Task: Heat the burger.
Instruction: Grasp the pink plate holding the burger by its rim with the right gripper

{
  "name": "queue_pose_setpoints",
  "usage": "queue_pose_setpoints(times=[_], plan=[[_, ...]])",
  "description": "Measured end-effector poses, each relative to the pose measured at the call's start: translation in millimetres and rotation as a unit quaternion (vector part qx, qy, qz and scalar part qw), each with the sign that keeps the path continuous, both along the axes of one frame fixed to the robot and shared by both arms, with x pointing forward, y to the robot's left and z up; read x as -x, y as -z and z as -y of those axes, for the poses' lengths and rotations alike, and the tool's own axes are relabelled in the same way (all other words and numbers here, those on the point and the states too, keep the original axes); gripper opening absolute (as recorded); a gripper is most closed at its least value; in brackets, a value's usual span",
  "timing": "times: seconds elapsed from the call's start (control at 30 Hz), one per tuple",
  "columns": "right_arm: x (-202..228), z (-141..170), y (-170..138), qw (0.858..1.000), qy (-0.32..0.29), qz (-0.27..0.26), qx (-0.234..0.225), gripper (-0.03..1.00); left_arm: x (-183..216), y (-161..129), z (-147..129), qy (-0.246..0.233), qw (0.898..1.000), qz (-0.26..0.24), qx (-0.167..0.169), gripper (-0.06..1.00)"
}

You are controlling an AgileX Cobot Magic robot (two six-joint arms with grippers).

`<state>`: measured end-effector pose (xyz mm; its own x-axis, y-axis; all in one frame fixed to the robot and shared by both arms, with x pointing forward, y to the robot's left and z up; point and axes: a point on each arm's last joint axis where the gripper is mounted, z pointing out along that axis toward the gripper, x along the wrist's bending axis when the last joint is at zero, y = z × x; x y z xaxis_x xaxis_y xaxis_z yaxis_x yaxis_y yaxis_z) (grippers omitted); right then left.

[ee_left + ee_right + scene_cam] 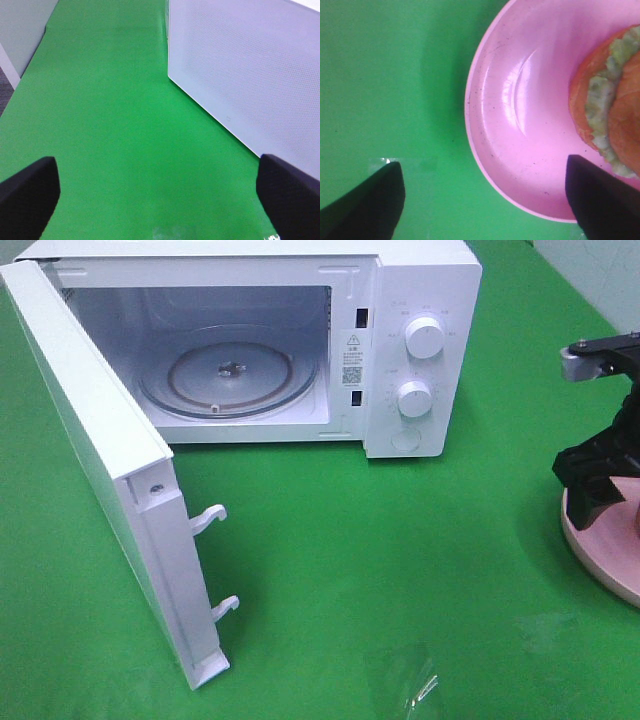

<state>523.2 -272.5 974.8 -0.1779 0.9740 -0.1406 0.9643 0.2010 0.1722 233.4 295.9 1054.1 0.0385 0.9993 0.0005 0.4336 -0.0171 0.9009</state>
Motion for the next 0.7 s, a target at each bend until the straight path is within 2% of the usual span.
queue_pose_setpoints(times=[0.2, 0.5, 0.7], plan=[[-6, -1, 20, 1.000, -0.001, -0.030, 0.003, 0.82, 0, 0, 0, 0.000, 1.000, 0.000, 0.000, 0.99], [-12, -2, 41, 0.999, -0.003, -0.049, 0.003, 0.81, 0, 0, 0, 0.000, 1.000, 0.000, 0.000, 0.99], [-18, -5, 65, 0.998, 0.001, -0.064, -0.005, 0.79, 0, 0, 0, 0.000, 1.000, 0.000, 0.000, 0.99]])
